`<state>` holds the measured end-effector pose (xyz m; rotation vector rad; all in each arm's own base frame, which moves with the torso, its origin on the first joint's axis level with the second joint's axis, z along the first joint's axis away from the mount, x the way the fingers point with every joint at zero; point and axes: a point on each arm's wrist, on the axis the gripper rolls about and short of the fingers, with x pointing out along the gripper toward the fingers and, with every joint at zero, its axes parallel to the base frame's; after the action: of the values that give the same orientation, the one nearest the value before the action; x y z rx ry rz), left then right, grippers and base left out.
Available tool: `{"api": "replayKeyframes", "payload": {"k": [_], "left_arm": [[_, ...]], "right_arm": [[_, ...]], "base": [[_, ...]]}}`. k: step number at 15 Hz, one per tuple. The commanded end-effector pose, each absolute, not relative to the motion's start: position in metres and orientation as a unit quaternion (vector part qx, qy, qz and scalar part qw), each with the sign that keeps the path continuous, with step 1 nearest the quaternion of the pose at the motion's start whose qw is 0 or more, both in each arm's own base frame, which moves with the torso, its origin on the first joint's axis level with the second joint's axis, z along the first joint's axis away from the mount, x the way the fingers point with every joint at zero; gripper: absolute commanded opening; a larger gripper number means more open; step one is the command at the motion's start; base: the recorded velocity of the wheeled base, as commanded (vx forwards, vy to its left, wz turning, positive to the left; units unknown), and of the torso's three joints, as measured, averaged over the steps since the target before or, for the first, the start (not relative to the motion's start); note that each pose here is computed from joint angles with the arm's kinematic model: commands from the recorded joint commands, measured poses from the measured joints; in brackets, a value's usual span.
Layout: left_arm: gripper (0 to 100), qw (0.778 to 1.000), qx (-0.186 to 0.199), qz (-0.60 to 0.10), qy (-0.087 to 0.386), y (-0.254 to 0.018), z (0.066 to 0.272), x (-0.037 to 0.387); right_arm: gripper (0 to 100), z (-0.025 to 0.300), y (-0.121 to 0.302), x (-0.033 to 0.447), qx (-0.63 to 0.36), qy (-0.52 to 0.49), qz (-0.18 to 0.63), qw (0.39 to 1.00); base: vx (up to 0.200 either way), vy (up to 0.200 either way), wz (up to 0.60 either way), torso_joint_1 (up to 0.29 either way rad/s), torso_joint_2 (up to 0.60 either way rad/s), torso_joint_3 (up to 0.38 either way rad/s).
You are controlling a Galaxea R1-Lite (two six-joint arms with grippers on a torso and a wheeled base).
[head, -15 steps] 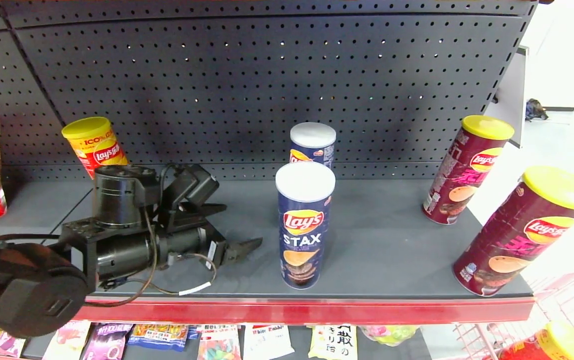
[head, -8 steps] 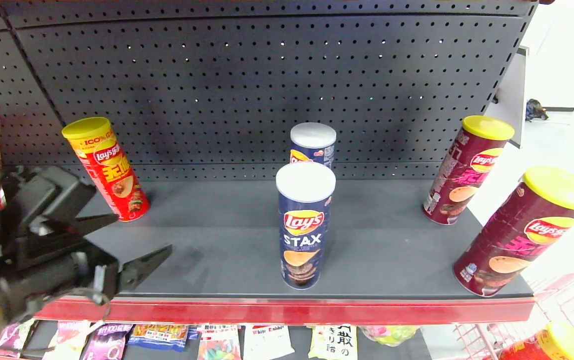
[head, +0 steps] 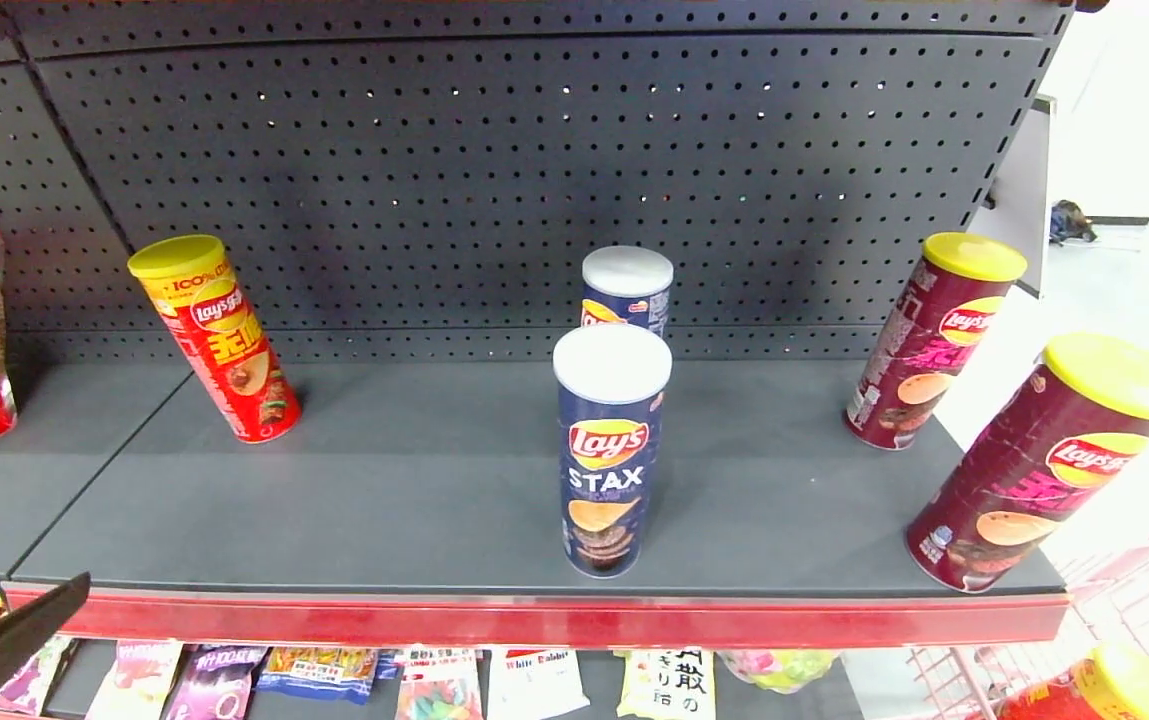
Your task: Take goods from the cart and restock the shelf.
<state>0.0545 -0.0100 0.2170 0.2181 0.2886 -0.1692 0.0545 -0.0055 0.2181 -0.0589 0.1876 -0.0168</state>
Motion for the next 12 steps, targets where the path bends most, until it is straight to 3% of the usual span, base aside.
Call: {"api": "replayKeyframes", "payload": {"k": [1,9,12], "left_arm": [[100,0.982,0.105,-0.081,0.132,-0.009,0.218,0.049],[100,0.982,0.108,-0.083,0.135,-0.007,0.208,0.043],[100,0.982,0.107,-0.083,0.132,-0.006,0.203,0.038]], "right_arm": [[100,0.213,-0.005,0.050,-0.036,0.095,-0.009,0.995],[100,0.208,-0.006,0.050,-0.049,0.102,-0.018,0.993],[100,0.208,-0.006,0.050,-0.053,0.103,-0.017,0.993]], "base": [[0.000,0.000,0.00,0.000,0.00,0.000],[-0.200,0.000,0.00,0.001,0.00,0.004],[0.000,0.000,0.00,0.000,0.00,0.000]]}}
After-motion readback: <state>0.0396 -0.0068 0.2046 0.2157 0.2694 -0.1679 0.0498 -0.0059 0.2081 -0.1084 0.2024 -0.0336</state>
